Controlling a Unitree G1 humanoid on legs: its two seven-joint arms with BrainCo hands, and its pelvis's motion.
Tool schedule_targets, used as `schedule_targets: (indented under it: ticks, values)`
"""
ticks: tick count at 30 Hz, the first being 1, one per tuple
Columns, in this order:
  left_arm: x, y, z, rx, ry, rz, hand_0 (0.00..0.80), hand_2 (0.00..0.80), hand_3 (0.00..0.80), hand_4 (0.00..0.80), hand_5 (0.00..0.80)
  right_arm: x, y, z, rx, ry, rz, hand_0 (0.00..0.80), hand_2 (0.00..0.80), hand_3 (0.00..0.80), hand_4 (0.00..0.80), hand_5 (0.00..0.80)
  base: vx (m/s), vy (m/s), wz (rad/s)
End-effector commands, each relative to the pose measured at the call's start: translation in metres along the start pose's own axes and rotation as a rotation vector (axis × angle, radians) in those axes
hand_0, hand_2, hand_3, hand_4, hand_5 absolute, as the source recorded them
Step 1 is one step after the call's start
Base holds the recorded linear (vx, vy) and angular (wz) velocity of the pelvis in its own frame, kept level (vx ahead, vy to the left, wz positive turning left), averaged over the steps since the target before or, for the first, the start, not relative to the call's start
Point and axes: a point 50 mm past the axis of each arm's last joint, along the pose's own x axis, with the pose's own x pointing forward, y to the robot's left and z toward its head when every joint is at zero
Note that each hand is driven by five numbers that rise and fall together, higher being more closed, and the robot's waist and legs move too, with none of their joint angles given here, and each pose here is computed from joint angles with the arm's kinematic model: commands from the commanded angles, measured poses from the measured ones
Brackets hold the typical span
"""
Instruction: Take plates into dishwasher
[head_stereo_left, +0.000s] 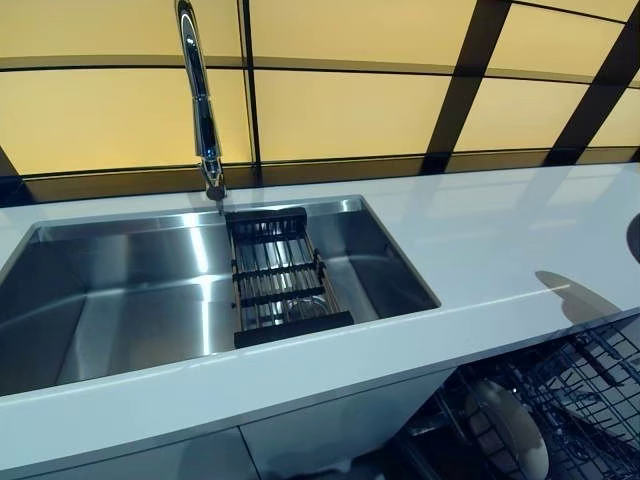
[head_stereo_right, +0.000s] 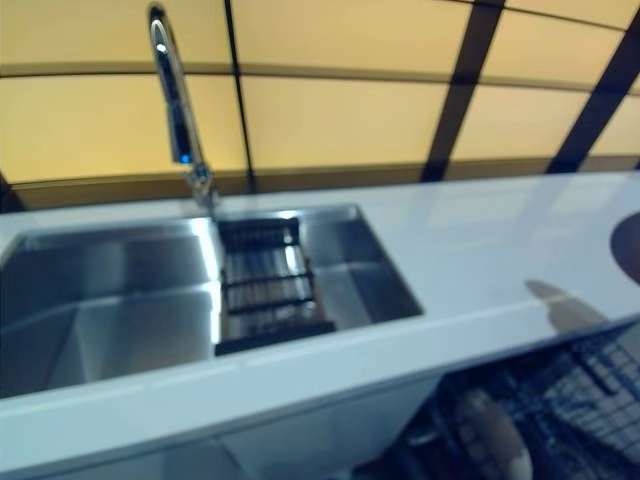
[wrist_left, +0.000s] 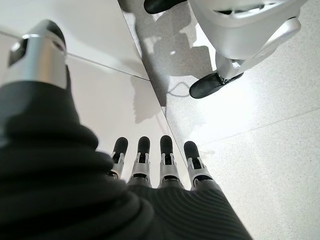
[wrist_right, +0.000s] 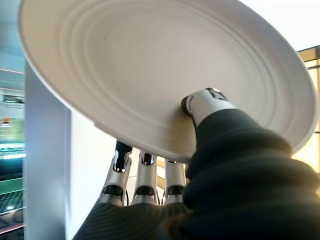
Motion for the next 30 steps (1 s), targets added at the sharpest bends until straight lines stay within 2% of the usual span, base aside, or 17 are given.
schedule_targets:
  ticks: [1, 11, 18, 21, 30]
  values:
    - [-0.001, 0.024, 0.012, 0.054, -0.036, 0.07, 0.0, 0.0, 0.0, 0.0, 0.0, -0.007, -0.032, -0.014, 0.024, 0.044, -0.079, 0.8, 0.8, 0.8, 0.8, 0.8, -0.013, -0.003, -0.12]
    - [-0.001, 0.031, 0.015, 0.1, -0.045, 0.079, 0.0, 0.0, 0.0, 0.0, 0.0, -0.01, 0.009, -0.026, 0.132, 0.019, 0.061, 0.8, 0.8, 0.8, 0.8, 0.8, -0.01, -0.021, -0.03]
    - [0.0, 0.031, 0.02, 0.112, -0.055, 0.087, 0.0, 0.0, 0.0, 0.0, 0.0, -0.014, 0.041, -0.024, 0.174, 0.005, 0.08, 0.8, 0.8, 0.8, 0.8, 0.8, -0.009, -0.009, -0.09]
    - [0.0, 0.033, 0.024, 0.117, -0.057, 0.086, 0.0, 0.0, 0.0, 0.0, 0.0, -0.016, 0.066, -0.017, 0.246, -0.003, 0.153, 0.8, 0.8, 0.8, 0.8, 0.8, -0.014, 0.004, -0.12]
    - [0.002, 0.031, 0.036, 0.117, -0.082, 0.058, 0.0, 0.0, 0.0, 0.0, 0.0, -0.02, 0.102, 0.003, 0.298, -0.042, 0.274, 0.8, 0.8, 0.8, 0.8, 0.8, 0.006, -0.004, -0.17]
